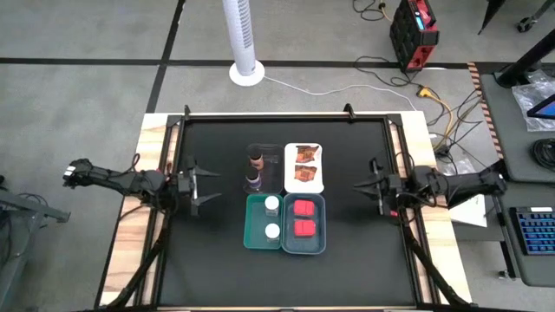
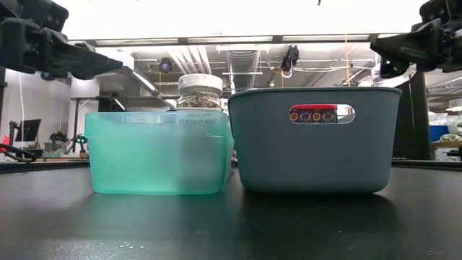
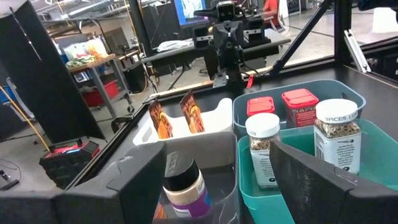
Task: Sort spices by type
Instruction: Return to Home Position
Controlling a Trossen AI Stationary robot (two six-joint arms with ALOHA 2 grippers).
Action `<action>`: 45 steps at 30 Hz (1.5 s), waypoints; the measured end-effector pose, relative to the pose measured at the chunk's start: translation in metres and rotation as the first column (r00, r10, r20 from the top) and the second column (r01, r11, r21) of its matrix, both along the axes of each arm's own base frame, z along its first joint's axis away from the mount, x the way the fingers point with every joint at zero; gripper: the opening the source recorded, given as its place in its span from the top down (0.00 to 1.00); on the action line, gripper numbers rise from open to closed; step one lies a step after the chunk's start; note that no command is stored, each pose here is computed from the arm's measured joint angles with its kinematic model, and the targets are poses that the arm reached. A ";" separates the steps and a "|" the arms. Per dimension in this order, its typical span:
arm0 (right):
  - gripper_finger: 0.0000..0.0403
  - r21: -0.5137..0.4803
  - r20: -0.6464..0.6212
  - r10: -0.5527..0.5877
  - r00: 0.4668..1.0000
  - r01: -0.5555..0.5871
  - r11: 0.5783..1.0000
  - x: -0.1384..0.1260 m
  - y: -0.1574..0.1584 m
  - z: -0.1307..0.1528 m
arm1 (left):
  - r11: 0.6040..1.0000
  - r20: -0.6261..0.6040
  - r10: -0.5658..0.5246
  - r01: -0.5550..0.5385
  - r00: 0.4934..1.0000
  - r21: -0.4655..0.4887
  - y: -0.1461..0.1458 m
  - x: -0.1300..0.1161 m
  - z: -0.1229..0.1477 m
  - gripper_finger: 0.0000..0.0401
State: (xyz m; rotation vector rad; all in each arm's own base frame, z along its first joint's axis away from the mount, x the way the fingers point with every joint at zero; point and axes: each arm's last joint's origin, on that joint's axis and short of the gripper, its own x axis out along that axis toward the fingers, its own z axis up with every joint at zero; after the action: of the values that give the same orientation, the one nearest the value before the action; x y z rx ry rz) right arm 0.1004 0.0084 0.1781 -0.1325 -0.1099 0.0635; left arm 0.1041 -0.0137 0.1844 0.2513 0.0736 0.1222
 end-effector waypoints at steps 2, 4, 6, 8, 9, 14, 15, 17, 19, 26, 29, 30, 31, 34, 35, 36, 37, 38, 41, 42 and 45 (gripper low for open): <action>0.93 0.002 0.001 0.030 1.000 -0.030 1.000 -0.002 -0.001 -0.001 | 1.000 -0.007 0.000 0.000 1.000 0.002 0.000 0.001 -0.001 0.33; 0.93 -0.004 0.007 0.065 0.998 -0.065 0.998 -0.004 -0.001 -0.001 | 1.000 -0.012 0.000 0.000 1.000 0.003 0.000 0.001 -0.001 0.33; 0.93 -0.021 -0.014 0.085 0.996 -0.085 0.996 -0.004 -0.001 -0.003 | 1.000 -0.019 0.000 0.000 1.000 0.004 0.000 0.002 -0.002 0.33; 0.93 -0.013 -0.023 0.079 0.997 -0.080 0.997 -0.004 -0.002 -0.004 | 1.000 -0.024 0.000 0.000 1.000 0.005 0.000 0.002 -0.002 0.33; 0.93 -0.007 -0.029 0.077 0.997 -0.077 0.997 -0.004 -0.002 -0.004 | 1.000 -0.025 0.000 0.000 1.000 0.005 -0.001 0.002 -0.002 0.33; 0.93 -0.025 -0.062 0.075 0.995 -0.077 0.997 -0.004 -0.002 -0.008 | 1.000 -0.038 0.000 0.001 0.999 0.009 -0.001 0.003 -0.003 0.33; 0.93 -0.038 -0.062 0.074 0.995 -0.076 0.996 -0.004 -0.002 -0.008 | 1.000 -0.040 -0.001 0.001 0.999 0.009 -0.001 0.003 -0.004 0.33; 0.93 -0.073 -0.061 0.069 0.996 -0.073 0.995 -0.004 -0.002 -0.008 | 1.000 -0.043 0.000 0.000 0.999 0.010 -0.001 0.004 -0.004 0.33; 0.93 -0.094 -0.061 0.066 0.996 -0.071 0.993 -0.004 -0.002 -0.008 | 1.000 -0.049 0.000 0.001 0.999 0.011 -0.001 0.004 -0.004 0.33; 0.93 -0.086 -0.078 0.066 0.995 -0.073 0.994 -0.003 -0.002 -0.009 | 1.000 -0.064 0.000 0.001 0.998 0.015 -0.001 0.005 -0.006 0.33; 0.93 -0.027 -0.086 0.072 0.994 -0.075 0.997 -0.002 -0.002 -0.010 | 1.000 -0.069 0.000 0.001 0.998 0.016 -0.001 0.006 -0.006 0.33; 0.93 -0.006 -0.088 0.074 0.993 -0.075 0.997 -0.002 -0.002 -0.010 | 1.000 -0.071 0.000 0.001 0.997 0.016 -0.001 0.006 -0.006 0.33; 0.93 0.015 -0.089 0.077 0.993 -0.076 0.997 -0.002 -0.002 -0.010 | 1.000 -0.072 0.000 0.001 0.997 0.016 -0.001 0.006 -0.007 0.33; 0.93 0.078 -0.093 0.083 0.992 -0.076 0.994 -0.002 -0.002 -0.010 | 1.000 -0.074 0.000 0.001 0.997 0.017 -0.001 0.006 -0.007 0.33; 0.93 0.093 -0.095 0.085 0.992 -0.076 0.993 -0.002 -0.002 -0.010 | 1.000 -0.076 0.000 0.001 0.997 0.017 -0.001 0.006 -0.007 0.33; 0.93 0.111 -0.096 0.088 0.992 -0.077 0.991 -0.002 -0.002 -0.010 | 1.000 -0.076 0.000 0.001 0.997 0.017 -0.001 0.006 -0.007 0.33; 0.93 0.124 -0.097 0.089 0.991 -0.076 0.989 -0.002 -0.002 -0.010 | 1.000 -0.076 0.000 0.001 0.997 0.017 -0.001 0.006 -0.007 0.33; 0.93 0.136 -0.097 0.090 0.991 -0.077 0.988 -0.002 -0.002 -0.010 | 1.000 -0.077 0.000 0.001 0.997 0.017 -0.001 0.006 -0.007 0.33; 0.93 0.154 -0.098 0.092 0.991 -0.076 0.985 -0.002 -0.002 -0.010 | 1.000 -0.078 0.001 0.001 0.997 0.018 -0.001 0.006 -0.007 0.33; 0.93 0.154 -0.098 0.092 0.991 -0.076 0.985 -0.002 -0.002 -0.010 | 1.000 -0.078 0.000 0.001 0.997 0.018 -0.001 0.006 -0.007 0.33; 0.93 0.155 -0.098 0.092 0.991 -0.076 0.985 -0.002 -0.002 -0.010 | 1.000 -0.078 0.001 0.001 0.997 0.018 -0.001 0.006 -0.007 0.33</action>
State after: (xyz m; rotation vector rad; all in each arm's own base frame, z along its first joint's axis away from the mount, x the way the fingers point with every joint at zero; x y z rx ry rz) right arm 0.0980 0.0067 0.1684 0.0266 -0.0150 0.1463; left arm 0.1103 -0.0151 0.1774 0.2738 0.1504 0.1131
